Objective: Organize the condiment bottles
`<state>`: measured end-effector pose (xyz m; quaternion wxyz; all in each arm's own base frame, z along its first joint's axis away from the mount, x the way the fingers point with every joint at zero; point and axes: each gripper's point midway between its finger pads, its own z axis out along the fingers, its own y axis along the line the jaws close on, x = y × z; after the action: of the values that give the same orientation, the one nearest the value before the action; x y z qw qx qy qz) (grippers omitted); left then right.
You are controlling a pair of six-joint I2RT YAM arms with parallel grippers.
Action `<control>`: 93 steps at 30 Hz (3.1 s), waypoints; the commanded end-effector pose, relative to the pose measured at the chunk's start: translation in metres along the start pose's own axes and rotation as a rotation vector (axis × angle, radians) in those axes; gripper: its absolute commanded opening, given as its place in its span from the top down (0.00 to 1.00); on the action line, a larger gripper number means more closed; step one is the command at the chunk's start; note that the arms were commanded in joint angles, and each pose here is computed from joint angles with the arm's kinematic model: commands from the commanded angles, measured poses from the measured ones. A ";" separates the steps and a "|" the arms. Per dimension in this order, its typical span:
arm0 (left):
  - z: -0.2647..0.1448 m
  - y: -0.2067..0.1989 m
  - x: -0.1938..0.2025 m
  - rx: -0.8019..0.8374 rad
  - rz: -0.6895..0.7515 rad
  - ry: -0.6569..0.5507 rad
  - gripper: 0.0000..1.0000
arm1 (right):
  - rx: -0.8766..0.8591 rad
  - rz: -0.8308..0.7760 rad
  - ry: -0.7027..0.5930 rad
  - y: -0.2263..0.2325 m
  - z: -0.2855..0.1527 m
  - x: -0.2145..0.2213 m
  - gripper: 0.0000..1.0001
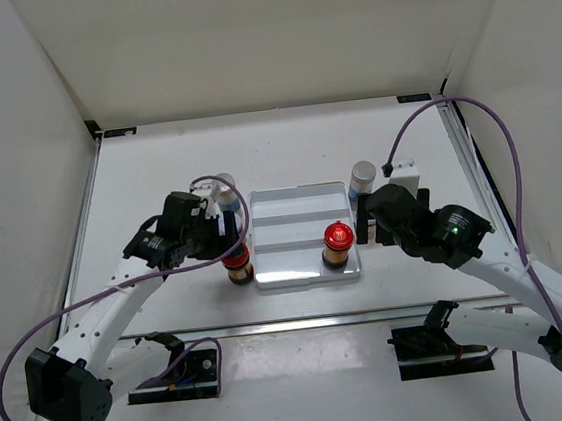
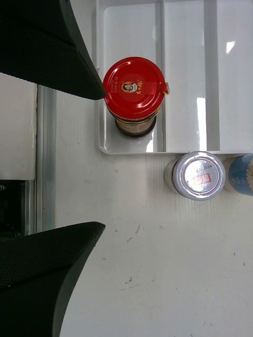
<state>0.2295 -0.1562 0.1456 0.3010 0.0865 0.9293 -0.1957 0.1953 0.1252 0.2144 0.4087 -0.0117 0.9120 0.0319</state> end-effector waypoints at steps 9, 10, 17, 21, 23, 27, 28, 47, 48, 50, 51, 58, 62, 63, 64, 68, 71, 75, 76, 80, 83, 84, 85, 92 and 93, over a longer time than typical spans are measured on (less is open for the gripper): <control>0.012 -0.007 0.009 -0.007 0.049 0.060 0.03 | 0.027 0.016 -0.010 -0.004 0.003 0.002 0.00; 0.011 -0.005 0.010 -0.018 0.048 0.066 0.03 | 0.027 0.016 -0.010 -0.004 0.003 0.002 0.00; 0.010 0.001 0.004 -0.075 0.048 0.058 0.28 | 0.031 0.012 -0.005 -0.007 0.004 0.007 0.00; -0.009 -0.001 -0.009 -0.079 0.042 -0.024 0.54 | 0.031 0.012 -0.005 -0.010 0.002 0.009 0.00; -0.028 -0.007 -0.024 -0.066 0.045 -0.086 0.68 | 0.033 0.017 -0.016 -0.012 0.001 0.008 0.00; -0.063 -0.029 -0.058 -0.011 0.022 -0.199 0.88 | 0.038 0.012 -0.010 -0.013 0.000 0.009 0.00; -0.069 -0.036 -0.064 0.007 0.020 -0.218 0.88 | 0.038 0.012 -0.010 -0.013 0.000 0.009 0.00; 0.003 -0.107 -0.042 0.082 0.086 -0.097 0.88 | 0.088 0.027 -0.024 -0.029 -0.007 0.006 0.00; 0.011 -0.108 -0.036 0.077 0.095 -0.077 0.88 | 0.083 0.032 -0.030 -0.029 -0.008 0.006 0.00; 0.020 -0.104 -0.028 0.063 0.097 -0.054 0.88 | 0.082 0.033 -0.031 -0.032 -0.010 0.006 0.00; 0.024 -0.106 -0.024 0.067 0.105 -0.046 0.88 | 0.088 0.027 -0.024 -0.033 -0.009 0.010 0.00; 0.037 -0.098 -0.015 0.050 0.095 -0.055 0.50 | 0.183 0.044 0.018 -0.046 0.002 0.021 0.00; 0.037 -0.099 -0.014 0.057 0.108 -0.051 0.19 | 0.212 -0.005 0.086 -0.045 0.016 0.024 0.00; 0.035 -0.103 -0.018 0.074 0.119 -0.055 0.10 | 0.219 -0.004 0.085 -0.042 0.020 0.017 0.00; 0.035 -0.101 -0.015 0.068 0.130 -0.046 0.07 | 0.221 -0.015 0.089 -0.041 0.021 0.016 0.00; 0.013 -0.113 -0.035 0.102 0.135 -0.087 0.00 | 0.184 -0.006 0.112 -0.030 0.044 0.002 0.00; -0.023 -0.123 -0.062 0.136 0.152 -0.177 0.00 | 0.164 0.019 0.153 -0.027 0.065 -0.005 0.00; -0.064 -0.097 -0.091 0.056 0.211 -0.289 0.00 | 0.124 0.042 0.197 -0.026 0.093 -0.009 0.00; -0.069 -0.078 -0.093 -0.013 0.240 -0.299 0.00 | 0.120 0.061 0.209 -0.030 0.099 -0.010 0.00; -0.084 -0.007 -0.091 -0.249 0.266 -0.331 0.00 | 0.009 0.082 0.279 -0.014 0.117 -0.004 0.00; -0.086 0.036 -0.074 -0.402 0.208 -0.359 0.00 | 0.002 0.090 0.282 -0.014 0.129 -0.005 0.00; -0.085 0.035 -0.069 -0.384 0.195 -0.371 0.00 | 0.012 0.094 0.294 -0.016 0.136 -0.003 0.00; -0.078 0.039 -0.059 -0.373 0.168 -0.365 0.00 | 0.001 0.095 0.303 -0.013 0.138 -0.003 0.00; -0.084 0.045 -0.065 -0.396 0.141 -0.427 0.00 | -0.005 0.077 0.356 -0.012 0.160 0.006 0.12; -0.078 0.047 -0.063 -0.404 0.146 -0.404 0.00 | 0.000 0.084 0.355 -0.014 0.165 0.006 0.16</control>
<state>0.2429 -0.0899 0.2170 0.4867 0.0685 0.8707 -0.0148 0.2942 0.1142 0.0861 0.2090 0.0262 0.9773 0.0222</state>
